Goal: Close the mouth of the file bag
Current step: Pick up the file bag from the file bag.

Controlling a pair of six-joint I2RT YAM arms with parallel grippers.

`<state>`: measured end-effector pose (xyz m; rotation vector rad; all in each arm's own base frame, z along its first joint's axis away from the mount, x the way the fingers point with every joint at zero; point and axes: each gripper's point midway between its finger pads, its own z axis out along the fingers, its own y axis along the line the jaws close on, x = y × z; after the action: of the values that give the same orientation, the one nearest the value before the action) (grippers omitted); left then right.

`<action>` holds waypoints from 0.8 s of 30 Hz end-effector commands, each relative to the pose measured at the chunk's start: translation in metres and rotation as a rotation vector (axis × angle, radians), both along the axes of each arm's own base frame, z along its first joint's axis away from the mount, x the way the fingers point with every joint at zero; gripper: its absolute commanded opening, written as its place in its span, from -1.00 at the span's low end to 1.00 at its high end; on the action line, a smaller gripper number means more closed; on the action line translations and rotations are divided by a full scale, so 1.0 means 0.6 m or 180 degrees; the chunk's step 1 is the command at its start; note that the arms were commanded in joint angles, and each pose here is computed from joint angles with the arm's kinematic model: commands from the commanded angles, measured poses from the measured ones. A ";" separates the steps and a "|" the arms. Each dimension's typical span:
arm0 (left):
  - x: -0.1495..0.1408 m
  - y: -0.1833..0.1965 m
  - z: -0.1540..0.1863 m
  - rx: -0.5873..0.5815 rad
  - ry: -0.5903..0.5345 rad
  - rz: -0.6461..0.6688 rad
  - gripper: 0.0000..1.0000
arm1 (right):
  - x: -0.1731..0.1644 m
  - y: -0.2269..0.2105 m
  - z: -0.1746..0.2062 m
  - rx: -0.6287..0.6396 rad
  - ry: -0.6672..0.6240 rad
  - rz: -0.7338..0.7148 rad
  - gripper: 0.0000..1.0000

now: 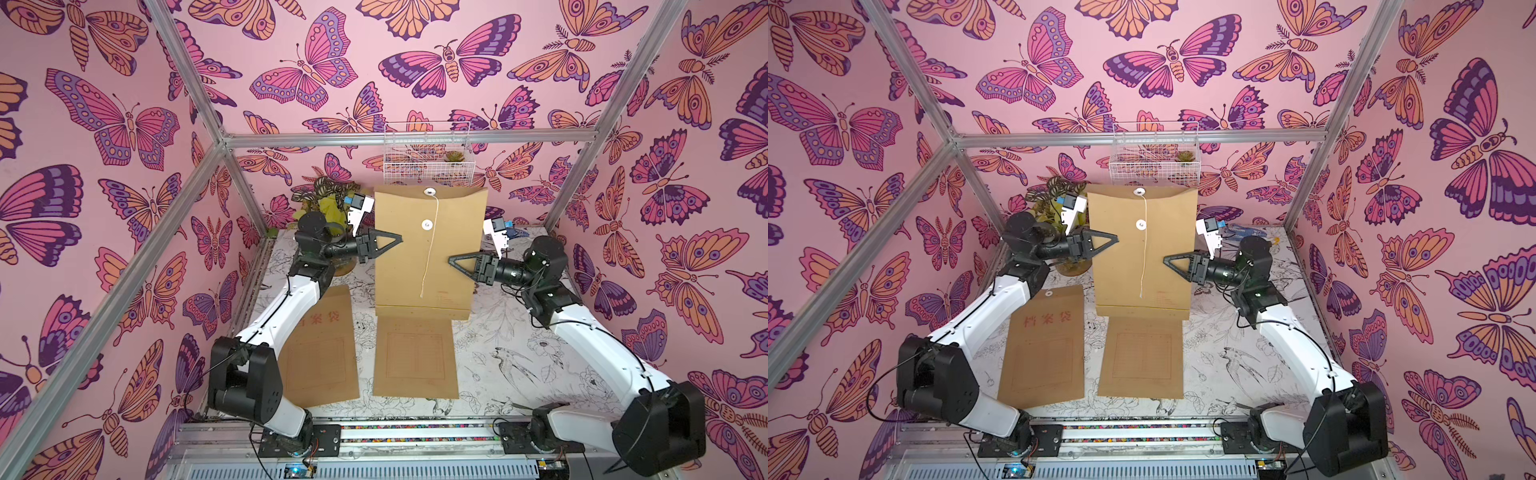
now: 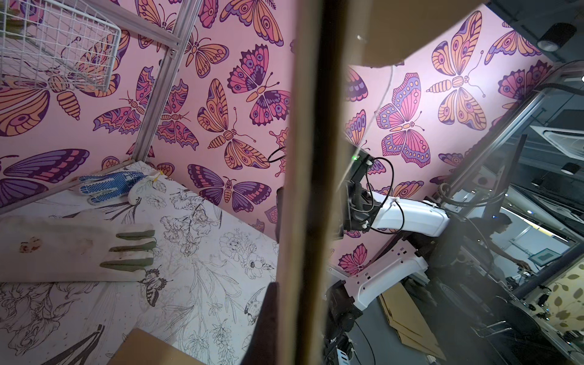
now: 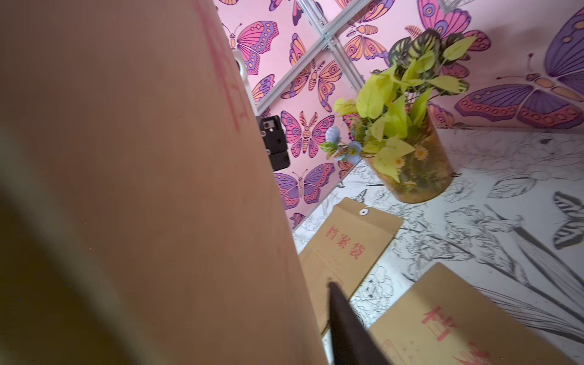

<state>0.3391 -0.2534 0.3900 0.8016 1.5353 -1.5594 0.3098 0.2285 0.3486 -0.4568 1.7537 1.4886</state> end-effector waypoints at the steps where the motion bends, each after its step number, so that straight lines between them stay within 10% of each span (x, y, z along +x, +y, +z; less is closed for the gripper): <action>1: -0.001 0.006 0.017 -0.0076 -0.0047 0.0178 -1.00 | 0.026 -0.034 -0.038 -0.0080 0.0383 -0.0400 0.14; 10: 0.032 0.031 -0.038 0.0253 0.0205 0.0952 -1.00 | 0.032 -0.145 -0.146 -0.0893 0.0925 -0.1798 0.38; 24: 0.024 0.025 -0.038 0.0357 0.0332 0.1296 -1.00 | -0.034 0.059 -0.122 -0.1192 -0.0254 -0.1308 -0.09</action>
<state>0.3598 -0.2394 0.3547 0.4194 1.7803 -1.2713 0.2786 0.2562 0.2682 -0.2871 2.0130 0.9294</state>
